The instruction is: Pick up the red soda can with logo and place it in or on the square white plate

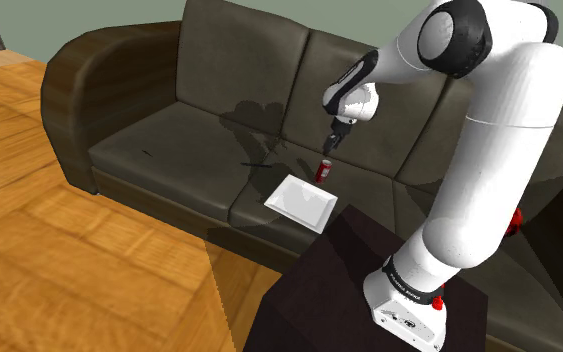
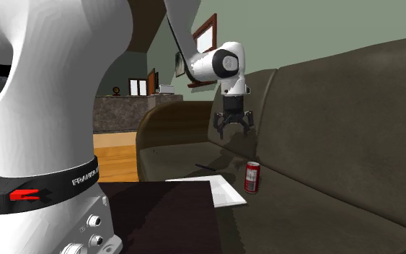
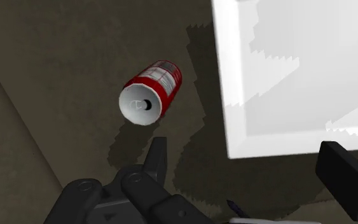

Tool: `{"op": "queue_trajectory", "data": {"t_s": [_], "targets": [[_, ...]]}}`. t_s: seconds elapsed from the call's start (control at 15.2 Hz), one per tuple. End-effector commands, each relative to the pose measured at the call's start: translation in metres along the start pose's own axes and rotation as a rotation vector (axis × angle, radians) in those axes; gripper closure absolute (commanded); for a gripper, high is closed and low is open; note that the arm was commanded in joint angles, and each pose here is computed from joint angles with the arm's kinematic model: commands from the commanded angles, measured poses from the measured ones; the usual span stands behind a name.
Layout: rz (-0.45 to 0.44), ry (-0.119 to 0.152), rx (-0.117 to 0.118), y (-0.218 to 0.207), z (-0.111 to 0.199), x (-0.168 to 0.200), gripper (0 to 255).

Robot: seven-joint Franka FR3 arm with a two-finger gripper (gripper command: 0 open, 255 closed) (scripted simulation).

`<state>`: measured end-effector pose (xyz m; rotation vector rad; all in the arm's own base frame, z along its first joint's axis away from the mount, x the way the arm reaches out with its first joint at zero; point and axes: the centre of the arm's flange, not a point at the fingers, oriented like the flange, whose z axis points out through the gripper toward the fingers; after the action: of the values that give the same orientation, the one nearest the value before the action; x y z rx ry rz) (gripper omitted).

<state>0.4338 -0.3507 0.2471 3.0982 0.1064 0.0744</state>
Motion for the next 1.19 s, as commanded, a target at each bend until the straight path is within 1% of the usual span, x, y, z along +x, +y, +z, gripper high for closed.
{"op": "queue_trajectory", "data": {"t_s": [0.0, 0.46, 0.99, 1.12], "targets": [[-0.002, -0.007, -0.001, 0.015, 0.02, 0.003, 0], [-0.006, -0.031, -0.007, 0.073, 0.091, 0.011, 0], [-0.006, -0.032, -0.008, 0.077, 0.132, 0.01, 0], [-0.006, -0.032, -0.008, 0.077, 0.135, 0.01, 0]]}}
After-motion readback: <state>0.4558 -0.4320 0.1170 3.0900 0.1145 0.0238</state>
